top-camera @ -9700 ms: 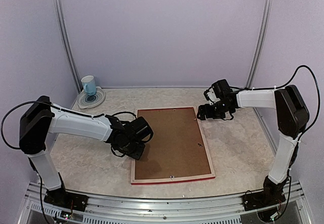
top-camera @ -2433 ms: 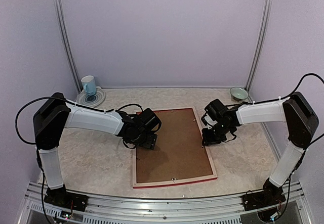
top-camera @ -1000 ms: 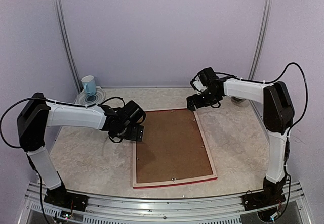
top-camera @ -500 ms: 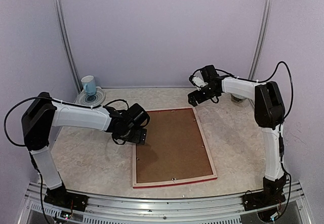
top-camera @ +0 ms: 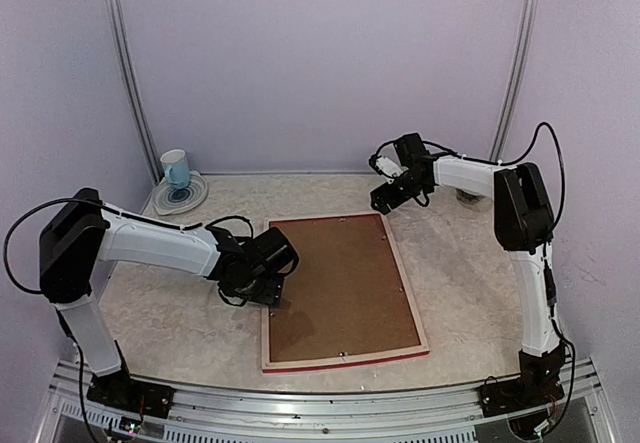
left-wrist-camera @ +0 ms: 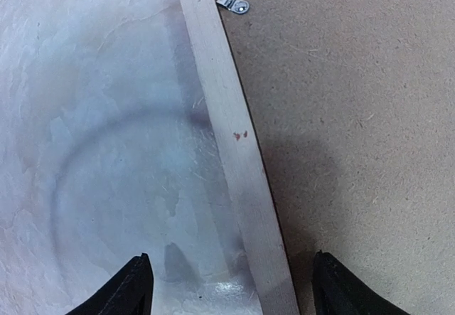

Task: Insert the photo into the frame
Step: Rotate the photo frame at the center of the board.

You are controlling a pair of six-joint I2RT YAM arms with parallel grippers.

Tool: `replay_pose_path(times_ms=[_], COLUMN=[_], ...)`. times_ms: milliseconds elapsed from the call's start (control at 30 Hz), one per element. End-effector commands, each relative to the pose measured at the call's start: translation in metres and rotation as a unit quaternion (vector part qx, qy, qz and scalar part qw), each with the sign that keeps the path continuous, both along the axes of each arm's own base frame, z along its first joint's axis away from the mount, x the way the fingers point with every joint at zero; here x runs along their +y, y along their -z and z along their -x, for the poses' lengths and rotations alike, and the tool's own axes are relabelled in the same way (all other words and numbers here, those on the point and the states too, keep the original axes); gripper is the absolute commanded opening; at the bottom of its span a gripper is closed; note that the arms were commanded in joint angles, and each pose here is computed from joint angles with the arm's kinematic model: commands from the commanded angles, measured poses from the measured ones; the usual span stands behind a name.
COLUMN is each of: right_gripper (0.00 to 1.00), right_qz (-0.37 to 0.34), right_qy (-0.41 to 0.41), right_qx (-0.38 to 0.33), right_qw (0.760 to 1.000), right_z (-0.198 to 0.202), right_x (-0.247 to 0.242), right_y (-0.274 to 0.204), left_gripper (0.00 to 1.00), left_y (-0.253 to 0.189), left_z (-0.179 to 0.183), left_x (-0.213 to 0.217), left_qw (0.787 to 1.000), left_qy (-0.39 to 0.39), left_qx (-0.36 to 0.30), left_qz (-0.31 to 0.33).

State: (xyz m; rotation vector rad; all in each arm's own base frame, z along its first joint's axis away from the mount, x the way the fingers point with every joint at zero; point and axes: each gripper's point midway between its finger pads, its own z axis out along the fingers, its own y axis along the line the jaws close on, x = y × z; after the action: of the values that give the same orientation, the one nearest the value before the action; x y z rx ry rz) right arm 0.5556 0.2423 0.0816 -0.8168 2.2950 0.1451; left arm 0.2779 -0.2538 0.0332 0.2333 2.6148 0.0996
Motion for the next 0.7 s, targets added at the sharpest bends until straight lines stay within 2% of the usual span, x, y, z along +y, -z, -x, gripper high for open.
replay_pose_path(times_ms=[0, 267, 500, 667], right_gripper=[0.91, 0.9, 0.89, 0.89], right_qz=[0.013, -0.011, 0.014, 0.033], right_qy=[0.019, 0.034, 0.067, 0.098], right_qx=[0.011, 0.04, 0.065, 0.062], right_qw=[1.0, 0.999, 0.996, 0.993], right_z=[-0.001, 0.011, 0.019, 0.021], right_x=[-0.004, -0.004, -0.018, -0.031], right_y=[0.017, 0.027, 0.055, 0.057], left_gripper=[0.71, 0.57, 0.54, 0.53], left_y=[-0.002, 0.001, -0.001, 0.002], left_z=[-0.003, -0.011, -0.026, -0.035], left_x=[0.004, 0.007, 0.016, 0.023], left_qw=[1.0, 1.0, 1.0, 0.999], left_qy=[-0.013, -0.013, -0.025, -0.028], left_qx=[-0.008, -0.011, -0.019, -0.023], left_qz=[-0.002, -0.01, -0.005, -0.019])
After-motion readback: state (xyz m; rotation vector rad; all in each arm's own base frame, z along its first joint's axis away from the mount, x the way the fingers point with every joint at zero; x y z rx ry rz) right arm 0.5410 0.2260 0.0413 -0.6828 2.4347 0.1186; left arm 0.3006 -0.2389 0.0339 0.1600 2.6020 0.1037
